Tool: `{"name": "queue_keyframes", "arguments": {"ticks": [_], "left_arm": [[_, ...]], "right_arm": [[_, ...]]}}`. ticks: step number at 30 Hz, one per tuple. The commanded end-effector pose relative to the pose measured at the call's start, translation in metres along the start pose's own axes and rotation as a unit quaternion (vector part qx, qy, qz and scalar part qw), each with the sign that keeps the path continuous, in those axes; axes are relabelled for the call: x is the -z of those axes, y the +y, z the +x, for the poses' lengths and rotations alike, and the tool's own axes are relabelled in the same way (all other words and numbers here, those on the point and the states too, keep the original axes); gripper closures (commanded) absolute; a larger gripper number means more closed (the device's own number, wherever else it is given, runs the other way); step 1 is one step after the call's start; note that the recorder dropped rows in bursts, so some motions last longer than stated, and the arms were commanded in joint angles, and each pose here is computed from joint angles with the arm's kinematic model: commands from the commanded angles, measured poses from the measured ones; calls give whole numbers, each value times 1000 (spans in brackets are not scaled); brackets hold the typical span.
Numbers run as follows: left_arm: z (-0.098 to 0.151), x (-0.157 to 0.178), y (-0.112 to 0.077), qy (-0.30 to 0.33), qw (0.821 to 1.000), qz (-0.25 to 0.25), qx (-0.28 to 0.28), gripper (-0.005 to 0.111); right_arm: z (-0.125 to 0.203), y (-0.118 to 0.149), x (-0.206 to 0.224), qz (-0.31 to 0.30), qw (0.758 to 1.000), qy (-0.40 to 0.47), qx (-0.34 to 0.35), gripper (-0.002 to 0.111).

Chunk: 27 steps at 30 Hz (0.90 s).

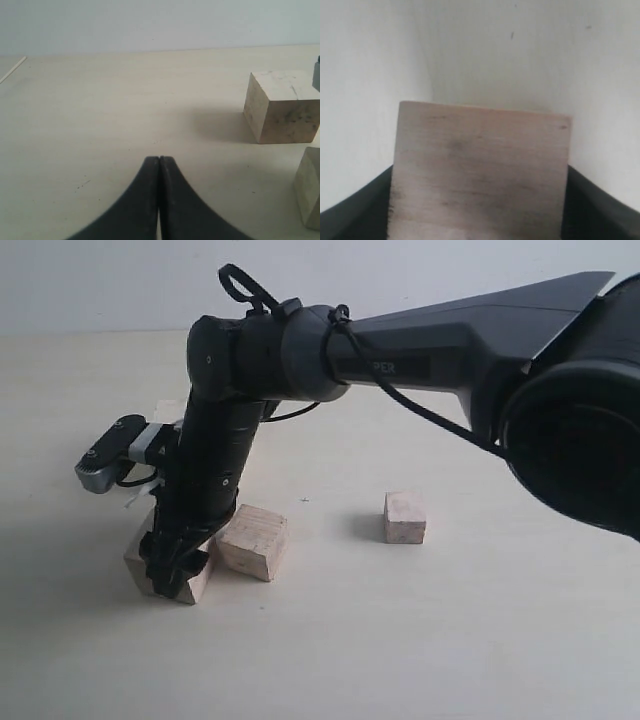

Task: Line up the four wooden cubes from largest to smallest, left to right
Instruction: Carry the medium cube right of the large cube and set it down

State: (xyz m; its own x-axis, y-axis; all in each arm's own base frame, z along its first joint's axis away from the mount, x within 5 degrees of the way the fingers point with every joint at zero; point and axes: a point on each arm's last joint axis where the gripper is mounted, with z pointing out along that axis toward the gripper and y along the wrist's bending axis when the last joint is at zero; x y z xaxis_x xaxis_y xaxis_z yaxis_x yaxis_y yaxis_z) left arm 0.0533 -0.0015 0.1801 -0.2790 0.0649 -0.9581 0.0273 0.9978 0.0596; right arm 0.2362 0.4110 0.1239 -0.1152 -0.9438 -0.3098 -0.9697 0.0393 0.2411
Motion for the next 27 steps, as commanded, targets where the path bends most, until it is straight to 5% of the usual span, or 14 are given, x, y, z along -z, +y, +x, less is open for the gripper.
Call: {"name": "queue_keyframes", "arguments": {"ticks": [1, 7, 14, 18, 23, 27], "left_arm": [[-1, 0, 0, -7, 1000, 1, -2, 107], [-1, 0, 0, -7, 1000, 1, -2, 107], [-1, 0, 0, -7, 1000, 1, -2, 107], [-1, 0, 0, -7, 1000, 1, -2, 107], [-1, 0, 0, -7, 1000, 1, -2, 107], [-1, 0, 0, -7, 1000, 1, -2, 107]], "right_arm": [[-3, 15, 40, 11, 1000, 14, 20, 108], [-1, 23, 120, 51, 997, -32, 44, 108], [38, -32, 180, 68, 992, -97, 41, 108], [55, -67, 181, 60, 985, -153, 49, 108], [74, -118, 139, 110, 987, -110, 48, 108], [67, -137, 109, 94, 987, -96, 85, 108]]}}
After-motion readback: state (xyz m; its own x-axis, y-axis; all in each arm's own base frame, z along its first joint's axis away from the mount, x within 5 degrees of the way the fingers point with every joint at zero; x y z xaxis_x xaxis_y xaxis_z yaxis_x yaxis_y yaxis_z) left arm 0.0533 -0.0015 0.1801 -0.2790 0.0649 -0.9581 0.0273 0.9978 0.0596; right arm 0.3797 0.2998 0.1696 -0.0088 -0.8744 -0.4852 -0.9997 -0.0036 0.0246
